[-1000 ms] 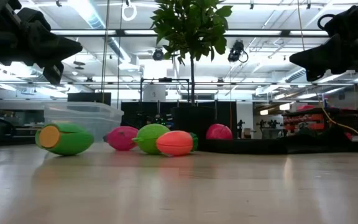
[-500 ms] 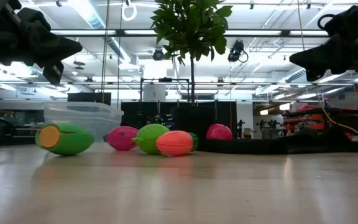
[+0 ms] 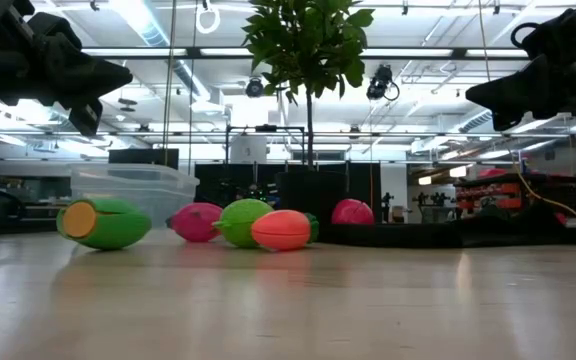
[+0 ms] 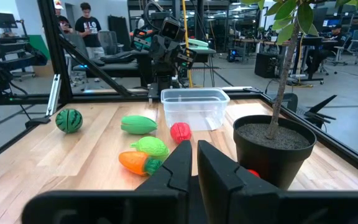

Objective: Pick and placing Produce into tupperware

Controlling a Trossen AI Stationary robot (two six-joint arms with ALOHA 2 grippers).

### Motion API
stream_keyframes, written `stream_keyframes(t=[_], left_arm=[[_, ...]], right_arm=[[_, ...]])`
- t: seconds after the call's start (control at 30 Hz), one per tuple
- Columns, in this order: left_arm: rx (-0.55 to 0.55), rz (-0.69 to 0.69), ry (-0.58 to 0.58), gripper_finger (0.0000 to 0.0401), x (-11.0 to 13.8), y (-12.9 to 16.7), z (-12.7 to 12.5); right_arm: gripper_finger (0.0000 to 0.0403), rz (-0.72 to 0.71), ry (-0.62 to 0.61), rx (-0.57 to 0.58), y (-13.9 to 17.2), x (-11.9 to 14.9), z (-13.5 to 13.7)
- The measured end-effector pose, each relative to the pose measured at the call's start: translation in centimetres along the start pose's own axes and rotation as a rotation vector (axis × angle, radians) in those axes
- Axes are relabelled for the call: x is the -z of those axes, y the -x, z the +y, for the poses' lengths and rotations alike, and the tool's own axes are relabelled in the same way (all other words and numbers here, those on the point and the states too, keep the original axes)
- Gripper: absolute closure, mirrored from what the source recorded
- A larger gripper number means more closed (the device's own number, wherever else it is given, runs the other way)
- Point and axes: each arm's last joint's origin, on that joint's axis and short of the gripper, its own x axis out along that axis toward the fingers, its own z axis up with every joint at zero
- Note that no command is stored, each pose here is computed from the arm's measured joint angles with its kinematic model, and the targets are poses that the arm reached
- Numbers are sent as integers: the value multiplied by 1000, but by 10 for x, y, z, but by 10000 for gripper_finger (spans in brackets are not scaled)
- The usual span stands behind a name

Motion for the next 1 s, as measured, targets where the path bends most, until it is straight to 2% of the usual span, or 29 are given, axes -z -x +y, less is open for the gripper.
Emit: stream_keyframes(t=[0.73,1.0], left_arm=[[-1,-18,-4,366,-2,0,0],[3,-38,-178,349,-3,0,-1]], right_arm=[[368,0,0,0,0,0,0],[368,0,0,0,0,0,0]])
